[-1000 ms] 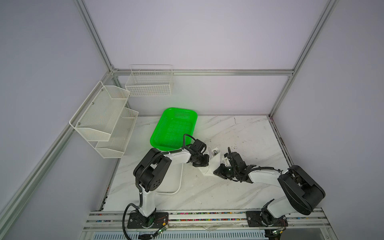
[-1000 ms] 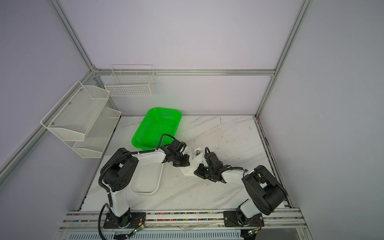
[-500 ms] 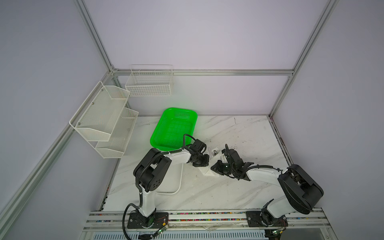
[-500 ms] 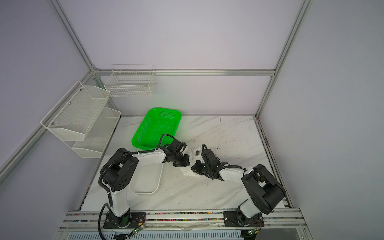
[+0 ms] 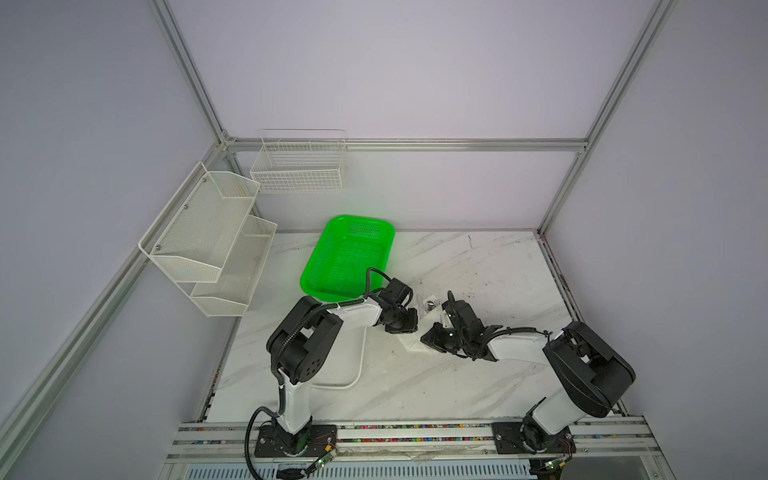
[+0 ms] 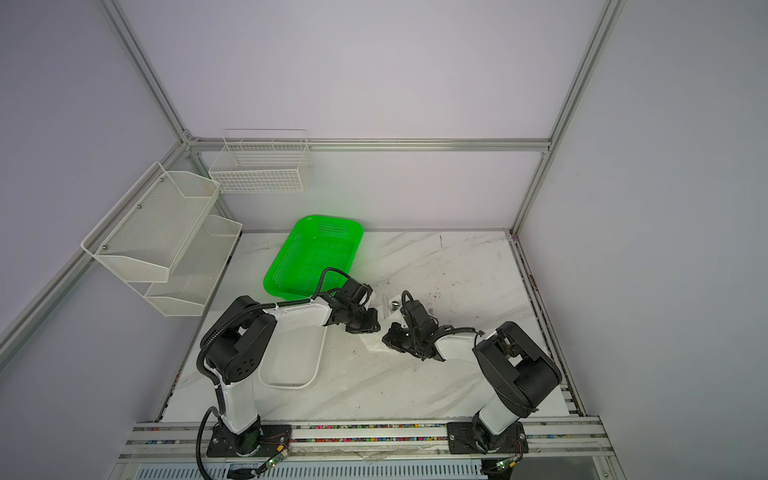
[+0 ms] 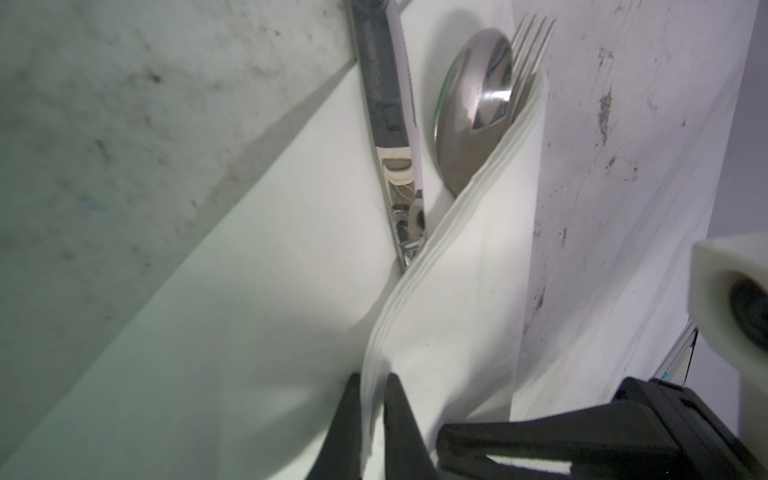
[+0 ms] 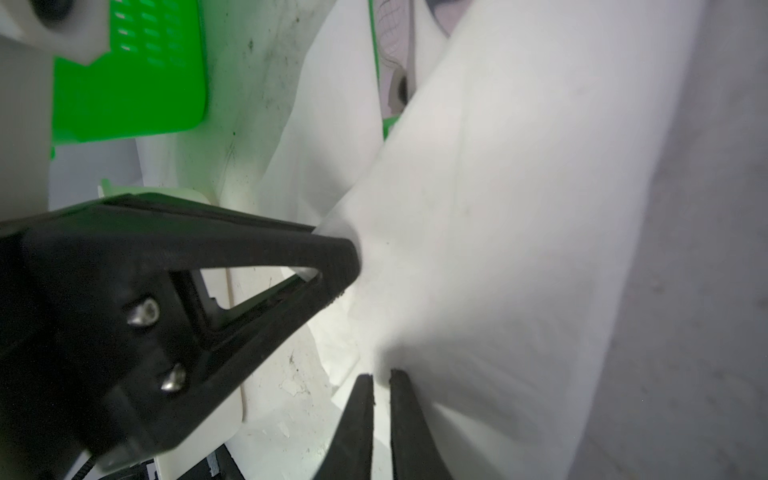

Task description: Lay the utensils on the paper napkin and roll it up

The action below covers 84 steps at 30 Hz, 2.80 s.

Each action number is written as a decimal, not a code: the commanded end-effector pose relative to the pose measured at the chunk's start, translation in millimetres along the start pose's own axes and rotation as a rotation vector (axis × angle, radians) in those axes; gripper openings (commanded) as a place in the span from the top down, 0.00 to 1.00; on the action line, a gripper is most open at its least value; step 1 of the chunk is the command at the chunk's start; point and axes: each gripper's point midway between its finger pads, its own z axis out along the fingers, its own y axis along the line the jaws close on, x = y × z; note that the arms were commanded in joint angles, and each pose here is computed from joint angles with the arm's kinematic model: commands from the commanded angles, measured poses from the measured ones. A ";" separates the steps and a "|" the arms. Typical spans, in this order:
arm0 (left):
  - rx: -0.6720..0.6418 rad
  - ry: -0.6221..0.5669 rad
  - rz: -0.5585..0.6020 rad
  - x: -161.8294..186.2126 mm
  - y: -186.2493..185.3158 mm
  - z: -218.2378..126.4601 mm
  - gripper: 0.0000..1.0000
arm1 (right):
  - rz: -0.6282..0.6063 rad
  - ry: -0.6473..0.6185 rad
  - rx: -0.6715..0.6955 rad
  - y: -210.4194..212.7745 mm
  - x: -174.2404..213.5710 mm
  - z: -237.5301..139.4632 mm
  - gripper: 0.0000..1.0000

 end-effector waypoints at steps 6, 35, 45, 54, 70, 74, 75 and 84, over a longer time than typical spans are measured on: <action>-0.105 -0.139 -0.019 -18.7 7.2 -50.8 0.55 | 0.012 0.023 0.062 -19.7 10.6 5.3 0.85; -0.304 -0.042 -0.036 4.4 60.8 -22.0 0.45 | 0.003 0.037 0.080 -19.7 9.3 8.1 0.85; -0.171 0.006 -0.085 14.1 44.9 -2.3 0.44 | 0.004 0.034 0.078 -20.4 10.4 6.4 0.85; 0.090 -0.058 -0.166 0.9 -4.2 -12.4 0.44 | 0.005 0.032 0.086 -23.4 11.7 5.6 0.85; -0.190 -0.136 -0.074 -13.0 42.9 -22.4 0.61 | 0.001 0.032 0.103 -24.9 11.0 4.6 0.84; -0.132 -0.138 -0.083 -14.2 32.9 -22.4 0.65 | -0.002 0.031 0.104 -24.4 10.7 3.7 0.85; -0.102 -0.144 -0.090 -15.0 28.5 -22.5 0.65 | 0.000 0.030 0.105 -24.8 10.4 3.6 0.85; 0.085 -0.208 -0.091 -27.7 -4.0 -35.9 0.68 | -0.003 0.027 0.116 -25.1 9.8 1.4 0.84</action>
